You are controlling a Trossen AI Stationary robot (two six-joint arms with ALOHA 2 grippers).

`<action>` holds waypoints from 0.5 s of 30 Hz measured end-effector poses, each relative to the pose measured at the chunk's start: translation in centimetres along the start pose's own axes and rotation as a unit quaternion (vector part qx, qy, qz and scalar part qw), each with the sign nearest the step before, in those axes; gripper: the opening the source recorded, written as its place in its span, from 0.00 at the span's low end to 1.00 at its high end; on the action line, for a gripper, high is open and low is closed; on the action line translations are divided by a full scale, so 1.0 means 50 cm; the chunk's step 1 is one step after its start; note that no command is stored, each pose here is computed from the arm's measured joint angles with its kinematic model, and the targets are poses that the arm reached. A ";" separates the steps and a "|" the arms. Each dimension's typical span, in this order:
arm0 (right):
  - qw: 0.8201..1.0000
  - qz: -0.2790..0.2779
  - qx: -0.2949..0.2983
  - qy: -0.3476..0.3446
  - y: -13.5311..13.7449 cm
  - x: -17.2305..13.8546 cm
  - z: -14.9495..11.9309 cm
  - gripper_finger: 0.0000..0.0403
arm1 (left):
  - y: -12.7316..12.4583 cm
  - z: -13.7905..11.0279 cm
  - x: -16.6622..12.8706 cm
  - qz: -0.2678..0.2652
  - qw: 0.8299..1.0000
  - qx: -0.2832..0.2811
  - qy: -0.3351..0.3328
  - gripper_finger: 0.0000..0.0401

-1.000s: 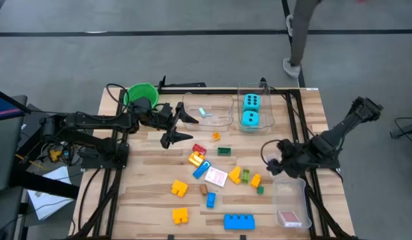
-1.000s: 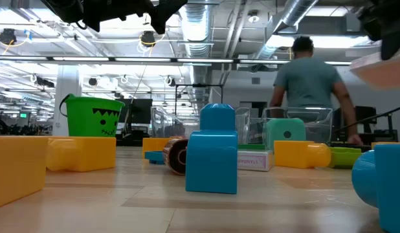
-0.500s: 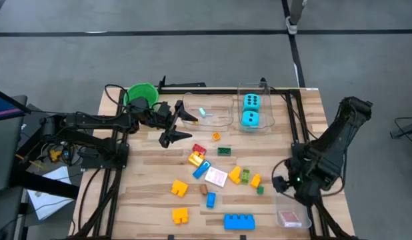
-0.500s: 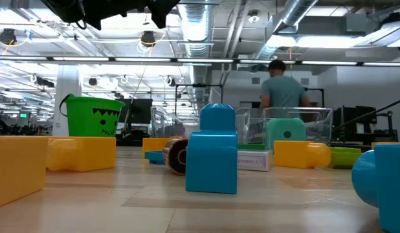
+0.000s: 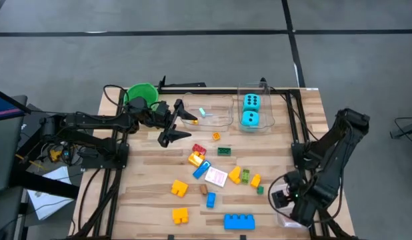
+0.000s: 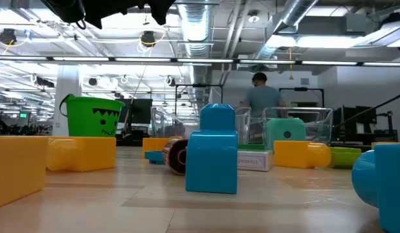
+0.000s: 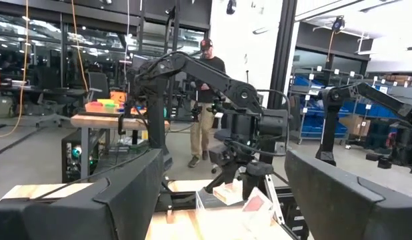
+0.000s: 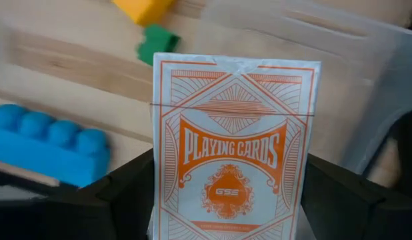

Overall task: Pick & Place Toys
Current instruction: Put the orange deck of cards into the white bin

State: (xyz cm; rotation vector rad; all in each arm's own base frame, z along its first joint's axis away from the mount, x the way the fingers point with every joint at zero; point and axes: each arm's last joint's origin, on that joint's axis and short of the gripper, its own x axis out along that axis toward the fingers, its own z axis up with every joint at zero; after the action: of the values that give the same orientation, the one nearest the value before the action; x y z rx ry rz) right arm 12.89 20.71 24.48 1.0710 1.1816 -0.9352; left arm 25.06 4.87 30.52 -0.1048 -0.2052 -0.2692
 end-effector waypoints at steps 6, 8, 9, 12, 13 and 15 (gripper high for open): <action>0.999 -0.033 -0.009 -0.003 0.002 0.011 -0.016 0.74 | -0.003 0.001 0.001 -0.004 1.000 -0.009 -0.003 0.77; 0.999 -0.039 -0.010 -0.008 0.003 0.017 -0.019 0.74 | -0.007 0.000 0.003 -0.008 1.000 -0.010 -0.003 0.77; 0.999 -0.044 -0.012 -0.008 0.002 0.020 -0.021 0.74 | -0.009 0.000 0.004 -0.010 1.000 -0.011 -0.003 0.77; 0.998 -0.064 -0.014 -0.011 0.001 0.029 -0.025 0.74 | -0.014 -0.001 0.006 -0.015 1.000 -0.012 -0.003 0.77; 0.997 -0.071 -0.015 -0.013 0.000 0.032 -0.026 0.74 | -0.015 -0.001 0.007 -0.016 1.000 -0.012 -0.003 0.77; 0.996 -0.085 -0.016 -0.016 -0.002 0.036 -0.026 0.74 | -0.015 -0.001 0.007 -0.016 1.000 -0.012 -0.002 0.77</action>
State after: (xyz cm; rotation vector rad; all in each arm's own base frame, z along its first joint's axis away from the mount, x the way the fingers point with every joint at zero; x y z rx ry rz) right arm 12.76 21.94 22.64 0.9372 1.2720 -1.0585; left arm 25.19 4.06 30.60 -0.1261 -0.2087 -0.3042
